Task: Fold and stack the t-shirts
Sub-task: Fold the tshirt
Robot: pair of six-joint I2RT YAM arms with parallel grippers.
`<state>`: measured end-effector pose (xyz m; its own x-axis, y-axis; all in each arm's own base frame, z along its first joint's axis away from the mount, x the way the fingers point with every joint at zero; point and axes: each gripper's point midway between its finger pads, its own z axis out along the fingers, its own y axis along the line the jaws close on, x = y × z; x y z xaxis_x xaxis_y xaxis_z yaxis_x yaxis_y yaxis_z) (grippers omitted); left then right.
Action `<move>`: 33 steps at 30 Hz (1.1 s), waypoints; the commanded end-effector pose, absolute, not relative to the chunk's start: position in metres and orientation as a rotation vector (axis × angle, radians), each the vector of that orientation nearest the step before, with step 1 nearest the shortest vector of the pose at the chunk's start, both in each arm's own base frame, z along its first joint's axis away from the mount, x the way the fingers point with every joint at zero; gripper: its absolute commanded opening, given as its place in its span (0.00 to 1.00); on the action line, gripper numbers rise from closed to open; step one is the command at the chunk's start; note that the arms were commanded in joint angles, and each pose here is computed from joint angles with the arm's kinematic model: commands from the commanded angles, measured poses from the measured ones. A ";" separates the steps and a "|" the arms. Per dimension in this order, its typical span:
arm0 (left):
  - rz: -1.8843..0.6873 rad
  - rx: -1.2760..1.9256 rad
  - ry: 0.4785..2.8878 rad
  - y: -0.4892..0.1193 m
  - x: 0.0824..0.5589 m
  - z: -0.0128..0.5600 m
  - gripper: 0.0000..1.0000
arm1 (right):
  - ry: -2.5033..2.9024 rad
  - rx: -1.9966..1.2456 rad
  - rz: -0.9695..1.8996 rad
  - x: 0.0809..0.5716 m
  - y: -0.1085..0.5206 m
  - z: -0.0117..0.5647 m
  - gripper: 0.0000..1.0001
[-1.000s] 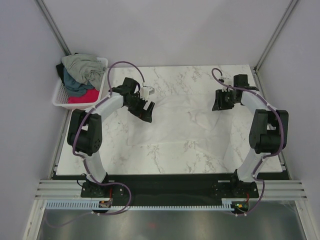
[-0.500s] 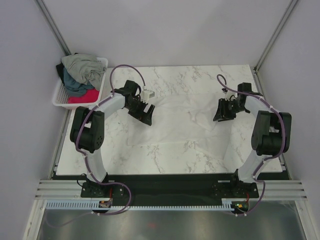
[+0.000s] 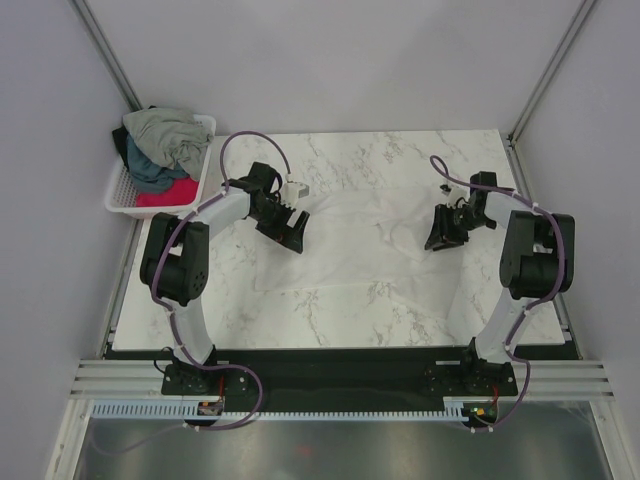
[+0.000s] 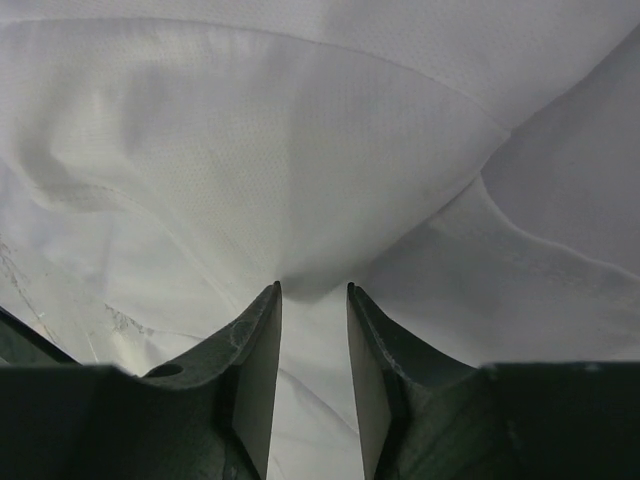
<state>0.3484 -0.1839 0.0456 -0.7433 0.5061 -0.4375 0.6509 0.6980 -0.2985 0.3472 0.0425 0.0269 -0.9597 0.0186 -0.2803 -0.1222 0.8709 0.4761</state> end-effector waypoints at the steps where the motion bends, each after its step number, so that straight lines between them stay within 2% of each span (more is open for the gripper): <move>1: -0.643 0.922 2.567 -0.187 0.348 0.052 1.00 | 2.727 -0.091 0.735 0.364 0.042 0.030 0.39; 3: -0.644 0.922 2.571 -0.186 0.347 0.050 1.00 | 2.720 -0.100 0.729 0.368 0.041 0.031 0.33; 4: -0.643 0.920 2.570 -0.186 0.347 0.051 1.00 | 2.718 -0.105 0.723 0.369 0.040 0.030 0.21; 7: -0.644 0.920 2.573 -0.186 0.348 0.049 1.00 | 2.706 -0.109 0.705 0.373 0.038 0.034 0.03; 8: -0.644 0.920 2.575 -0.186 0.348 0.049 1.00 | 2.701 -0.107 0.694 0.374 0.036 0.036 0.01; 21: -0.644 0.920 2.572 -0.188 0.353 0.048 1.00 | 2.688 -0.023 0.561 0.363 -0.009 0.049 0.00; 23: -0.644 0.922 2.573 -0.188 0.352 0.048 1.00 | 2.692 -0.009 0.570 0.364 -0.008 0.048 0.08; 24: -0.645 0.922 2.575 -0.188 0.352 0.047 1.00 | 2.685 -0.010 0.571 0.366 -0.008 0.049 0.16; 25: -0.644 0.922 2.571 -0.188 0.352 0.048 1.00 | 2.682 -0.006 0.571 0.367 -0.008 0.051 0.34; 30: -0.639 0.924 2.543 -0.189 0.353 0.059 1.00 | 2.548 -0.074 0.460 0.389 -0.017 0.100 0.45; 33: -0.571 0.860 2.509 -0.185 0.375 0.071 1.00 | 2.463 -0.109 0.408 0.401 -0.021 0.124 0.46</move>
